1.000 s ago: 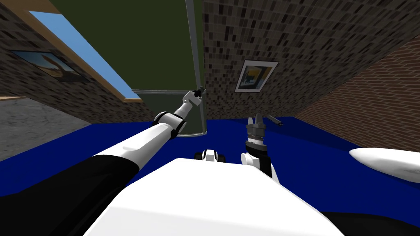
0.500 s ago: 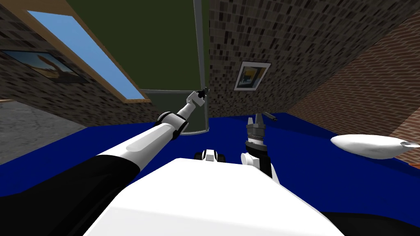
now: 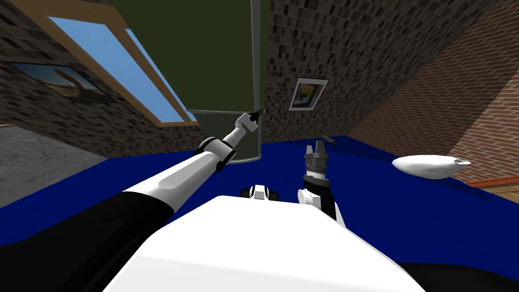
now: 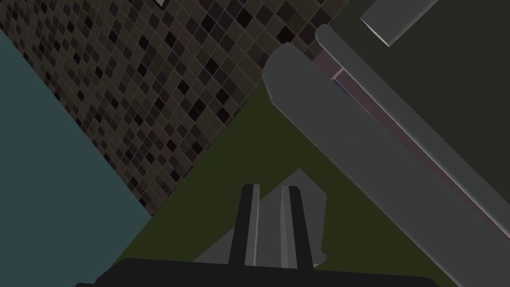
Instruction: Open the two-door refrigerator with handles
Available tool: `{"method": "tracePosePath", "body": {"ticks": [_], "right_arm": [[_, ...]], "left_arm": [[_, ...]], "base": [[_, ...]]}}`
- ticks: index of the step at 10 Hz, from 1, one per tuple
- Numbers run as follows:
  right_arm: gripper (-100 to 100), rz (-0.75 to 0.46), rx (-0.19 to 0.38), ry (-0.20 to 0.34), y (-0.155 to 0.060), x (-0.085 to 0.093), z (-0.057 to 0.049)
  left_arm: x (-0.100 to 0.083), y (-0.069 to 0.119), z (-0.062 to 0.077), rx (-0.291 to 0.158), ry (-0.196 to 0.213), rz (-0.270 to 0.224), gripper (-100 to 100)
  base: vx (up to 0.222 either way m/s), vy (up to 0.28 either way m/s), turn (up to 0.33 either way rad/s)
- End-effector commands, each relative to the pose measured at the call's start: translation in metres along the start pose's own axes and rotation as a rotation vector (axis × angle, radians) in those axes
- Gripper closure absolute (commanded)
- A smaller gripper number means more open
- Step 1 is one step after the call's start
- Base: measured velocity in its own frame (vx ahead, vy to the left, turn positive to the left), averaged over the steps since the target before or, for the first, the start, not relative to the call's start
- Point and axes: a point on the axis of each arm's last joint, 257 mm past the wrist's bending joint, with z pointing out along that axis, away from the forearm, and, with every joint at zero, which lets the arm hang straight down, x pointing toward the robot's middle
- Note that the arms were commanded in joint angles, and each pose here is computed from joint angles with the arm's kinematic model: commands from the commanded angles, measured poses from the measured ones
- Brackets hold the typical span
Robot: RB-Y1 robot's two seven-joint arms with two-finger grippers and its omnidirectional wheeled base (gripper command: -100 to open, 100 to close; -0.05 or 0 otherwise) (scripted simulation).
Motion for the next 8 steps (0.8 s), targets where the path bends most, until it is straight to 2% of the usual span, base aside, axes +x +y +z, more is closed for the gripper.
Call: {"method": "tracePosePath", "body": {"ticks": [1, 2, 3, 4, 5, 7, 8], "right_arm": [[0, 0.0, 0.0, 0.0, 0.0, 0.0, 0.0], [0, 0.0, 0.0, 0.0, 0.0, 0.0, 0.0], [0, 0.0, 0.0, 0.0, 0.0, 0.0, 0.0], [0, 0.0, 0.0, 0.0, 0.0, 0.0, 0.0], [0, 0.0, 0.0, 0.0, 0.0, 0.0, 0.0], [0, 0.0, 0.0, 0.0, 0.0, 0.0, 0.0], [0, 0.0, 0.0, 0.0, 0.0, 0.0, 0.0]], "left_arm": [[0.007, -0.02, -0.001, 0.033, 0.016, -0.002, 100], [0.017, -0.034, -0.001, 0.054, 0.031, -0.004, 100], [0.02, -0.026, -0.002, 0.04, 0.035, -0.005, 100], [0.012, 0.01, -0.006, -0.005, 0.035, -0.011, 100], [0.019, 0.014, -0.007, -0.009, 0.048, -0.027, 100], [0.012, -0.014, -0.011, 0.048, 0.041, -0.048, 100], [0.005, 0.026, -0.015, -0.009, 0.043, -0.05, 100]], "base": [[-0.221, 0.217, -0.084], [-0.216, 0.19, -0.07], [-0.111, 0.085, -0.061], [-0.071, 0.038, -0.102], [-0.066, 0.053, -0.042], [-0.019, 0.014, 0.018], [-0.035, 0.051, -0.081]]}}
